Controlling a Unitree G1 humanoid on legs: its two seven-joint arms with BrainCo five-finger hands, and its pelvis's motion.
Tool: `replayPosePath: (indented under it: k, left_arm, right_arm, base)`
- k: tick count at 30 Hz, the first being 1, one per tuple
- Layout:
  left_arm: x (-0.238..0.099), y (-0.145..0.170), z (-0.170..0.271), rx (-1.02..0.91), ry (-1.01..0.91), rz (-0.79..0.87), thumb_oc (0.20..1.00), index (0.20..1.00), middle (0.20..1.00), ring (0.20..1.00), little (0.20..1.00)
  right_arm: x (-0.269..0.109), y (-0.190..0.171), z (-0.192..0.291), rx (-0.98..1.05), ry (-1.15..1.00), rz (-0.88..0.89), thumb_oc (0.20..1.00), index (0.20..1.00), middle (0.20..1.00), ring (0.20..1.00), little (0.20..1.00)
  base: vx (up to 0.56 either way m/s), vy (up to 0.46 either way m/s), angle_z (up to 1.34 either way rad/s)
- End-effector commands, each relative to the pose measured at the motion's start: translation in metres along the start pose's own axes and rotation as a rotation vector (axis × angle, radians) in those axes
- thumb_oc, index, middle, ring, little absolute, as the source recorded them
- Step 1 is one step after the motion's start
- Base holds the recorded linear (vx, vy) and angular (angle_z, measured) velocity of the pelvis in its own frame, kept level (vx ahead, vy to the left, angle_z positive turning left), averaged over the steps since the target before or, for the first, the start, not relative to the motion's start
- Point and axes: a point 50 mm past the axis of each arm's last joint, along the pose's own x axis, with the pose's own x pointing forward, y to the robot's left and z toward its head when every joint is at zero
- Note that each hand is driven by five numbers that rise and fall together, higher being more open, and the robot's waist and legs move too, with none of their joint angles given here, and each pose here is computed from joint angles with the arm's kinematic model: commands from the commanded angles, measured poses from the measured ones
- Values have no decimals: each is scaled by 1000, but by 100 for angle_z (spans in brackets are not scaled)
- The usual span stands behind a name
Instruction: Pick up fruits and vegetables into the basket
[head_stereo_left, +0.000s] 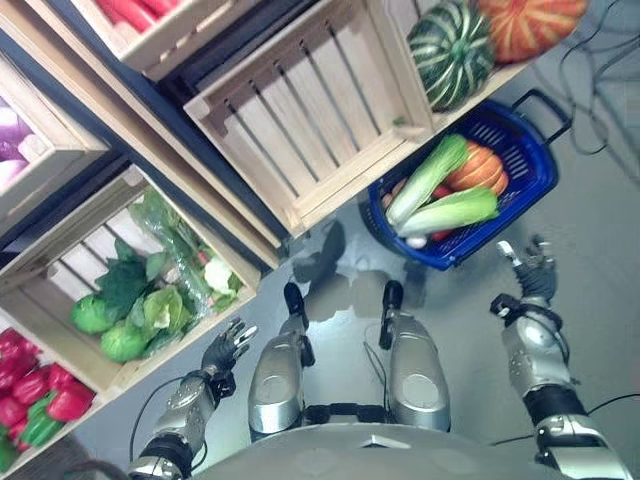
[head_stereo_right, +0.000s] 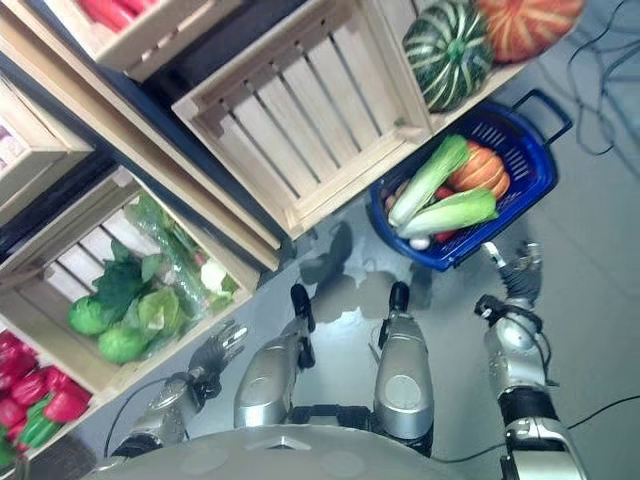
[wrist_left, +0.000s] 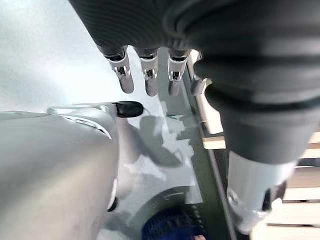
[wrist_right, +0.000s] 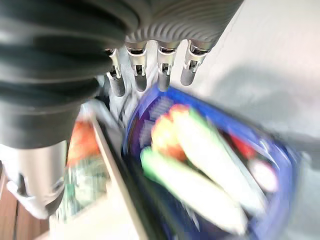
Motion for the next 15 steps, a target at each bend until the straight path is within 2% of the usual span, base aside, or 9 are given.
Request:
replayPosePath:
  k: [1, 6, 11, 15]
  left_arm:
    - [-5, 14, -5, 86, 31, 28, 1000, 1000, 1000, 1000, 1000]
    - [0, 9, -21, 197, 183, 12, 1000, 1000, 1000, 1000, 1000]
    - [3, 3, -33, 221, 272, -3, 1000, 1000, 1000, 1000, 1000]
    - [2, 3, -40, 208, 317, 0, 1000, 1000, 1000, 1000, 1000]
  right_arm:
    - [-6, 18, -19, -29, 100, 131, 1000, 1000, 1000, 1000, 1000]
    - [-38, 44, -90, -192, 489, 319, 1000, 1000, 1000, 1000, 1000]
    - [-61, 54, -124, -311, 691, 431, 1000, 1000, 1000, 1000, 1000]
    - [-77, 53, -140, -322, 827, 442, 1000, 1000, 1000, 1000, 1000]
  base:
    - [122, 92, -3]
    - [42, 89, 7]
    - [-24, 112, 2]
    - [-48, 99, -7]
